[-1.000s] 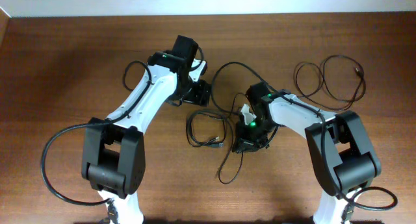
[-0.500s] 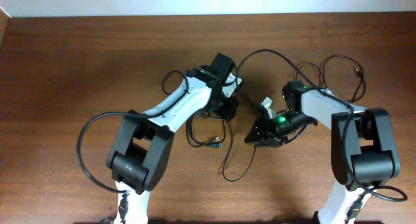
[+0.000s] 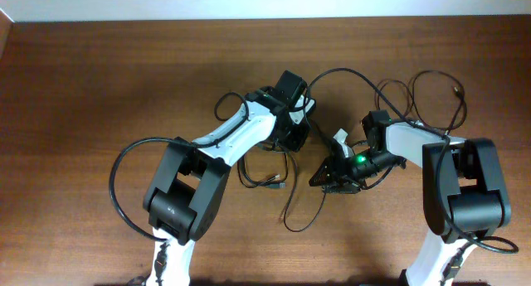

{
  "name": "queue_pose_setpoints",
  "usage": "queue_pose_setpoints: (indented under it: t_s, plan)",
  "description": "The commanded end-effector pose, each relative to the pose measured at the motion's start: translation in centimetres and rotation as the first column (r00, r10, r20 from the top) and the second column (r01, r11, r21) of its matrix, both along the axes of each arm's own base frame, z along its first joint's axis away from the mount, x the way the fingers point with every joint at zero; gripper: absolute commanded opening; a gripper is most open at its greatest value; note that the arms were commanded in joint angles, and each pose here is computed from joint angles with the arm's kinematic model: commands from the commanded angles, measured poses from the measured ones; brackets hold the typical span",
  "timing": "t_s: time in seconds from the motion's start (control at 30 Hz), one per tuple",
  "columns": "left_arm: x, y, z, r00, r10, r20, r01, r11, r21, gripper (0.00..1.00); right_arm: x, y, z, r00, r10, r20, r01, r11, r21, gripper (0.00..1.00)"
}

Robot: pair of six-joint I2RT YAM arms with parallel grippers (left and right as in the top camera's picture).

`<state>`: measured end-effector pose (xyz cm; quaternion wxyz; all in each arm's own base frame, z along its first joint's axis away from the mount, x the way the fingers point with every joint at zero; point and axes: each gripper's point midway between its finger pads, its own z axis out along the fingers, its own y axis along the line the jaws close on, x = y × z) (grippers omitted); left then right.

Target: Untangle cables

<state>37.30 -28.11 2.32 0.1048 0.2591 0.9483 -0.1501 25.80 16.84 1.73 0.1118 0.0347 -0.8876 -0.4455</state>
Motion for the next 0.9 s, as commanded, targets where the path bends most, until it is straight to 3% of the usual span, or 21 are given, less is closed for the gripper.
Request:
queue_pose_setpoints:
  t_s: [0.0, 0.1, 0.13, 0.17, 0.6, 0.7, 0.87]
  plan:
    - [-1.0, 0.6, -1.7, 1.000, 0.001, -0.031, 0.000, 0.999, 0.032, 0.36, -0.4, 0.1, -0.5, 1.000, 0.016, 0.004, -0.016, 1.000, 0.003, 0.62]
    - [-0.8, 1.3, -2.1, 1.000, 0.012, -0.013, -0.011, 0.998, 0.068, 0.31, -0.3, 0.2, -0.5, 1.000, 0.016, 0.009, -0.016, 1.000, 0.004, 0.63]
    - [-0.6, 1.2, -2.0, 1.000, 0.013, -0.002, -0.012, 0.998, 0.065, 0.11, -0.3, 0.1, -0.5, 1.000, 0.016, 0.008, -0.016, 1.000, 0.003, 0.62]
    - [-0.1, 1.6, -1.2, 1.000, 0.026, -0.010, -0.026, 0.997, 0.069, 0.00, -0.2, 0.1, -0.5, 1.000, 0.008, 0.004, -0.008, 1.000, 0.004, 0.61]
    - [3.8, 7.4, 15.0, 0.981, 0.185, -0.064, -0.186, 0.983, 0.002, 0.00, 0.0, -0.1, -0.6, 1.000, 0.006, 0.017, -0.006, 1.000, 0.001, 0.62]
    - [3.9, 10.1, 16.0, 0.967, 0.240, -0.090, -0.239, 0.971, 0.020, 0.03, 0.2, 0.0, -0.7, 1.000, 0.007, 0.025, -0.007, 1.000, 0.002, 0.62]
    - [4.7, 15.6, 14.7, 0.939, 0.341, -0.051, -0.327, 0.927, 0.182, 0.00, 0.2, 0.0, -0.7, 1.000, 0.007, 0.029, -0.007, 1.000, 0.002, 0.62]
